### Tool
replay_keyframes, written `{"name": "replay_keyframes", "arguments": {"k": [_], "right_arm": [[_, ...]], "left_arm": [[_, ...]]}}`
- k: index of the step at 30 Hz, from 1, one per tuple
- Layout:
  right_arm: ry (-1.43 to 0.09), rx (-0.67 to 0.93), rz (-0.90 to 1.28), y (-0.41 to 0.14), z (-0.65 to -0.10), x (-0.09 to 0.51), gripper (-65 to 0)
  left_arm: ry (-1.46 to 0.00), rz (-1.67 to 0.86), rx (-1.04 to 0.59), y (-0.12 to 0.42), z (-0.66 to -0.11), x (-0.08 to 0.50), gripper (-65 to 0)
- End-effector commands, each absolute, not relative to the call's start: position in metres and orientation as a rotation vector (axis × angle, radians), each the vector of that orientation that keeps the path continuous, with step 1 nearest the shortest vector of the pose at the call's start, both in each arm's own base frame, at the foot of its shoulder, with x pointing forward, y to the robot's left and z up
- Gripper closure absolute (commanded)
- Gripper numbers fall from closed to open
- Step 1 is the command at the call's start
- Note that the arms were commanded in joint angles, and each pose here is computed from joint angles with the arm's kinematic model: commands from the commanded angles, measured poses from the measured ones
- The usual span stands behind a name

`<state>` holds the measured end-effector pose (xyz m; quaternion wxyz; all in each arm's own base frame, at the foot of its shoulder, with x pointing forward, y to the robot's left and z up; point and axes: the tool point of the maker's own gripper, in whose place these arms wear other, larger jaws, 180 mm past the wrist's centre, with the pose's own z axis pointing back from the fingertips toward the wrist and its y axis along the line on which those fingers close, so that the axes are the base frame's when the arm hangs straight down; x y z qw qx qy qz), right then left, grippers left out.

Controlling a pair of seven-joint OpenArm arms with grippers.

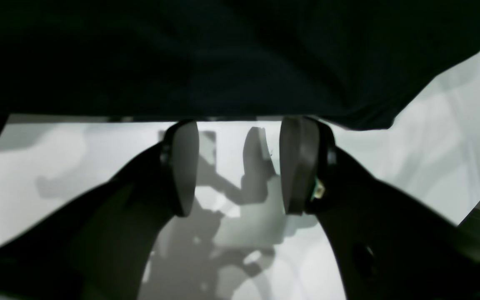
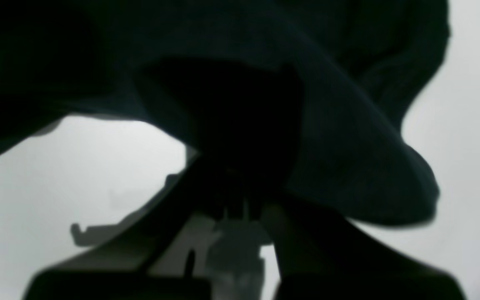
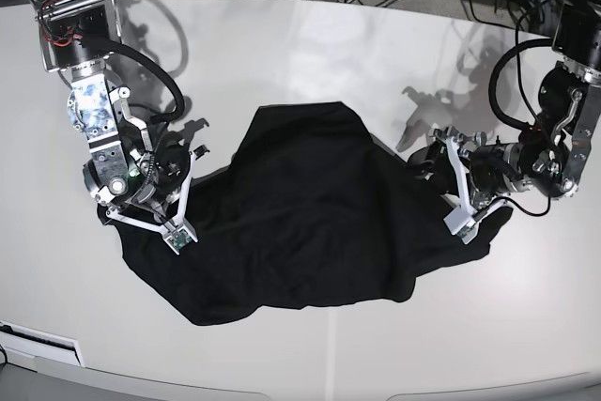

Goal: Layout the t-shirt on the table in an organized manner, then fold the t-shirt properly
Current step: 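Regrasp the t-shirt edge with the right gripper and pull it outward, then drag the held t-shirt edge away from the left gripper to smooth it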

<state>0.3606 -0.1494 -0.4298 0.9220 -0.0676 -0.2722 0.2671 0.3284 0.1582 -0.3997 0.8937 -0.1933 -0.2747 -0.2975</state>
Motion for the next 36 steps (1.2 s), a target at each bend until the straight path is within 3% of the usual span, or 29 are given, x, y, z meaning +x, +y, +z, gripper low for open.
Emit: {"name": "replay_keyframes", "arguments": {"k": [1,13,22,30,36], "right_arm": [[-0.618,-0.175,0.549,-0.156,-0.405,0.377,0.0],[-0.671,-0.398,0.595,-0.206,-0.324,0.38,0.0],[-0.683,-0.439,0.593,-0.204,-0.294,0.371,0.0],[-0.671,-0.431,0.622,-0.195,-0.306,0.338,0.0],[-0.651,-0.59,0.518,-0.222,-0.308,0.314,0.0]], "left_arm": [[-0.622,-0.624,-0.402,0.16,-0.384,0.341,-31.0],[-0.615,-0.626,-0.4,0.16,-0.385,0.34,-31.0],[-0.616,-0.626,-0.4,0.16,-0.385,0.34,-31.0],[-0.589,-0.642,-0.371,0.166,-0.391,0.334,-31.0],[-0.589,-0.64,-0.372,0.166,-0.392,0.334,-31.0]]}}
